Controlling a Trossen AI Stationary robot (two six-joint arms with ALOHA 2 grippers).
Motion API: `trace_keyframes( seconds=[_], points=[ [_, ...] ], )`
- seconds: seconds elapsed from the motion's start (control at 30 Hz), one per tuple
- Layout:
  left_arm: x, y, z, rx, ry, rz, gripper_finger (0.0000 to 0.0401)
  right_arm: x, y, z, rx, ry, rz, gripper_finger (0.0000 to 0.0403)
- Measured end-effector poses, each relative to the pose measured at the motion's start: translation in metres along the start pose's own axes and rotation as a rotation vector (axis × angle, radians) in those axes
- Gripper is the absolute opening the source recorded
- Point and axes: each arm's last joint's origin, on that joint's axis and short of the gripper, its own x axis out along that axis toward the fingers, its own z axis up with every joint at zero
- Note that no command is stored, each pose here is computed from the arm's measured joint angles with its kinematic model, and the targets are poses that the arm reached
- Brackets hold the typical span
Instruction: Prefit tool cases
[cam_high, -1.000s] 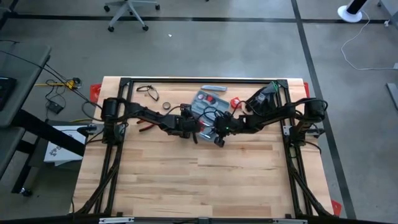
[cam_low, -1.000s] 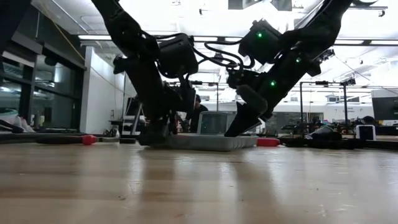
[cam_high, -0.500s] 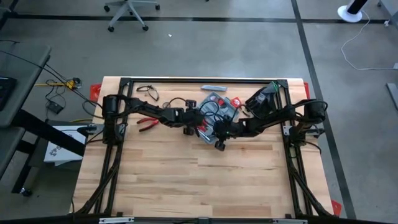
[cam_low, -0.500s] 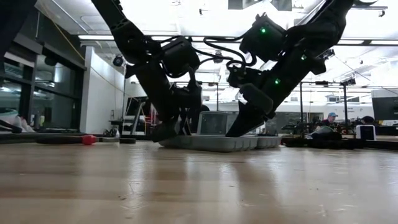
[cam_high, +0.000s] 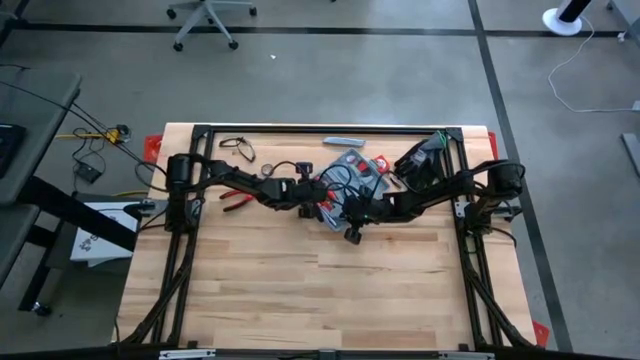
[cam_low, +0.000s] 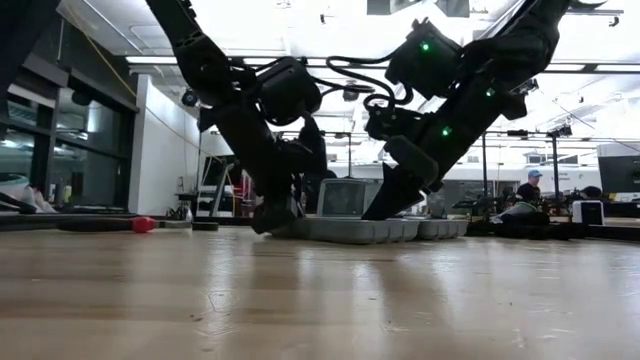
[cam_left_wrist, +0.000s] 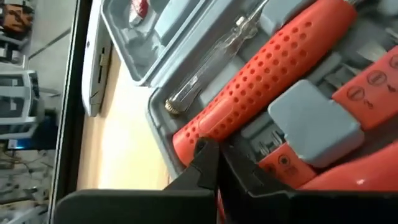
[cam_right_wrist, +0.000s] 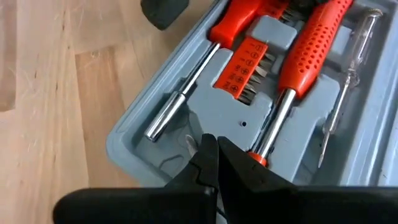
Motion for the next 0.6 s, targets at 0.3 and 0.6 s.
trace_keyframes(
  seconds=[0.3,0.6],
  points=[
    [-0.014,0.014,0.002,0.049,0.046,0.113,0.0003,-0.001,-0.001,-0.010,0.044,0.011,-0.004,0.0000],
    [0.003,0.034,-0.017,-0.061,0.047,-0.161,0.0001,-0.002,-0.001,-0.029,0.130,-0.085,0.022,0.0000]
  ],
)
